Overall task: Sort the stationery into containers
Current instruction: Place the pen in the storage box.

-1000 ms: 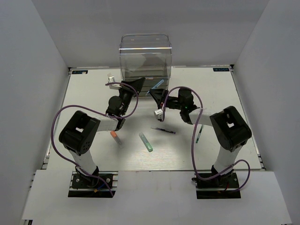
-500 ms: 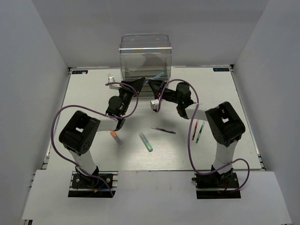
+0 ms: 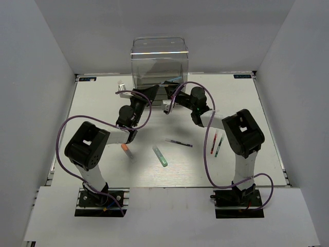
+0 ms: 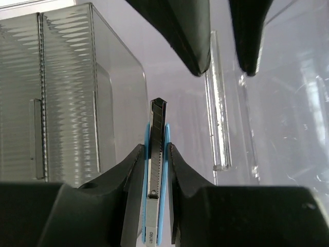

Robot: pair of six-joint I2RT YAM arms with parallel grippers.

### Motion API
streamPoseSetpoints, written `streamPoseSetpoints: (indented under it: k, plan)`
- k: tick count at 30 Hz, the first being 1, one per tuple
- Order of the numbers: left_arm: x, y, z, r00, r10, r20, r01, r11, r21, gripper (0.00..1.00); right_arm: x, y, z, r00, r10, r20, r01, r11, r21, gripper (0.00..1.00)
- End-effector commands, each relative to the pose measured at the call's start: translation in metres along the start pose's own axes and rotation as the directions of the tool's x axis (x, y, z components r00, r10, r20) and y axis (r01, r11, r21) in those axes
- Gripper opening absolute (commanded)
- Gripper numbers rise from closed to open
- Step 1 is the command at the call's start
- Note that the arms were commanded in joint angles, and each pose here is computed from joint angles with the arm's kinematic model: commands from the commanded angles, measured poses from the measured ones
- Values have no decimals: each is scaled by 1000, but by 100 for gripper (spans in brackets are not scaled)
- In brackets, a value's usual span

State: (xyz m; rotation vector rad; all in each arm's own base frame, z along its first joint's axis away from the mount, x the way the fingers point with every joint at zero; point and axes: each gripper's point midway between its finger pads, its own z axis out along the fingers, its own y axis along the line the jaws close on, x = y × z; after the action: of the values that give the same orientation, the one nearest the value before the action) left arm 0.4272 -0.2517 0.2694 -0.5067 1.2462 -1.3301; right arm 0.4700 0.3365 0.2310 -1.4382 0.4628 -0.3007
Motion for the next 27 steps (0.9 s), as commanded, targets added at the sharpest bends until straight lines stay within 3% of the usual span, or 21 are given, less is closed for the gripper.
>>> streamPoseSetpoints:
  k: [1, 14, 17, 19, 27]
  plan:
    - [-42, -66, -2, 990, -37, 134, 7, 977, 215, 35, 16, -19, 5, 997, 45, -68, -41, 997, 60, 0]
    - [-40, -67, -3, 991, -35, 126, 7, 976, 219, 35, 30, -12, -2, 981, 114, -156, -105, 992, 69, 0]
    - [-40, -67, -3, 991, -35, 126, 7, 976, 219, 35, 31, -10, -4, 979, 121, -165, -111, 991, 71, 5]
    - [-40, -67, -3, 991, -35, 126, 7, 976, 219, 35, 30, -9, -6, 978, 125, -165, -115, 991, 70, 16]
    - [-42, -71, -3, 991, -37, 130, 7, 974, 227, 35, 27, -10, -9, 976, 140, -165, -129, 989, 75, 39]
